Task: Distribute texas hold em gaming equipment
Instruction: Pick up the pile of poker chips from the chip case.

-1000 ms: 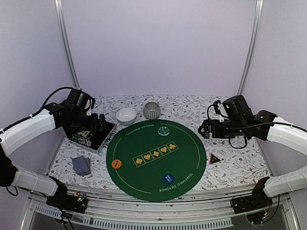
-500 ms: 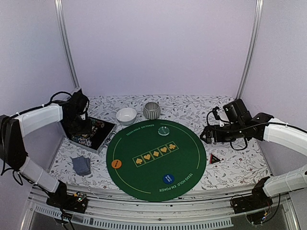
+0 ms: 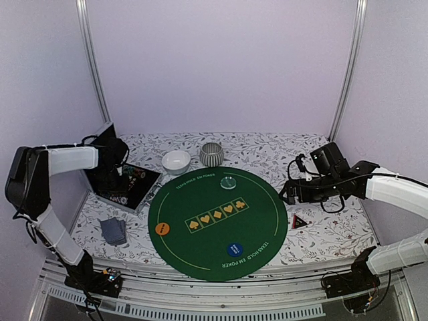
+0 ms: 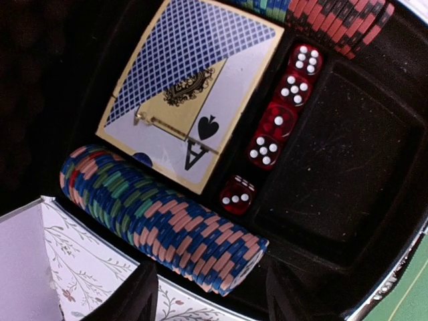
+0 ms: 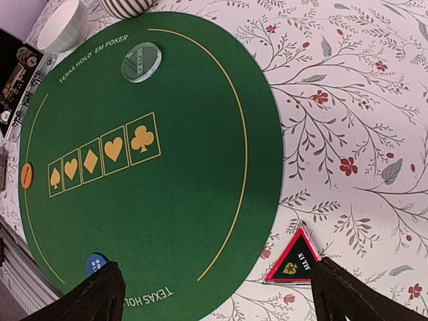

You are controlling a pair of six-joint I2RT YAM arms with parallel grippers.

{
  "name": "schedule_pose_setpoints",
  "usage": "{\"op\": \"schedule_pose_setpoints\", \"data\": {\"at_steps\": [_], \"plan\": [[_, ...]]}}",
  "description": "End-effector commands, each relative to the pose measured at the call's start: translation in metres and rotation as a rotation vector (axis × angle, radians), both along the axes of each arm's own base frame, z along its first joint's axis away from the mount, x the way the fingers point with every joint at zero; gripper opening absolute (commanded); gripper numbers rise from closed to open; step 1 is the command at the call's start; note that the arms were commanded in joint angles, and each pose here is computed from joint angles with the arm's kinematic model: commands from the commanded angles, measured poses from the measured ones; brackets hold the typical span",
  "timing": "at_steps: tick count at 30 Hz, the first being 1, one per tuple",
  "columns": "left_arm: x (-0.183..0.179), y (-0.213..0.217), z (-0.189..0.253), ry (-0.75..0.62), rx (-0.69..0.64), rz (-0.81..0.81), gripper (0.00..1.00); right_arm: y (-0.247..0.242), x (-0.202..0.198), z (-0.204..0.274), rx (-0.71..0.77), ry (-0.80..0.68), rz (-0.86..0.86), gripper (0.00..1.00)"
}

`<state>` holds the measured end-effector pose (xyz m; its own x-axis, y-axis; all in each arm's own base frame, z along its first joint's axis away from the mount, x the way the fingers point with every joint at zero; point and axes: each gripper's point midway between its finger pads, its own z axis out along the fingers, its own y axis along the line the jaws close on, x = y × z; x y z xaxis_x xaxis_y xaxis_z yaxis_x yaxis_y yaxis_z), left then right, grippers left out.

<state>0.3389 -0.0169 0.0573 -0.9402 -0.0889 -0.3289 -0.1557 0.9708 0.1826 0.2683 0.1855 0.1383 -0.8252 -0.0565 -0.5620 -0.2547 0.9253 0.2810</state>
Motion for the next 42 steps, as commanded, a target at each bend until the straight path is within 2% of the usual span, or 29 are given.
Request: {"op": "schedule_pose_setpoints", "data": {"at_steps": [1,18,31,42], "plan": [[0.009,0.004,0.001,-0.014,0.011,0.003,0.57,-0.001,0.002,-0.006,0.002,0.002,0.0,0.99],[0.009,-0.003,-0.01,0.014,0.004,-0.024,0.41,-0.005,-0.001,-0.016,-0.002,0.01,0.001,0.99],[0.001,-0.017,-0.012,0.025,0.022,-0.08,0.37,-0.002,0.003,-0.019,-0.006,0.02,0.012,0.99],[-0.003,-0.019,-0.005,0.017,0.041,-0.093,0.38,-0.003,0.002,-0.02,-0.007,0.023,0.012,0.99]]}}
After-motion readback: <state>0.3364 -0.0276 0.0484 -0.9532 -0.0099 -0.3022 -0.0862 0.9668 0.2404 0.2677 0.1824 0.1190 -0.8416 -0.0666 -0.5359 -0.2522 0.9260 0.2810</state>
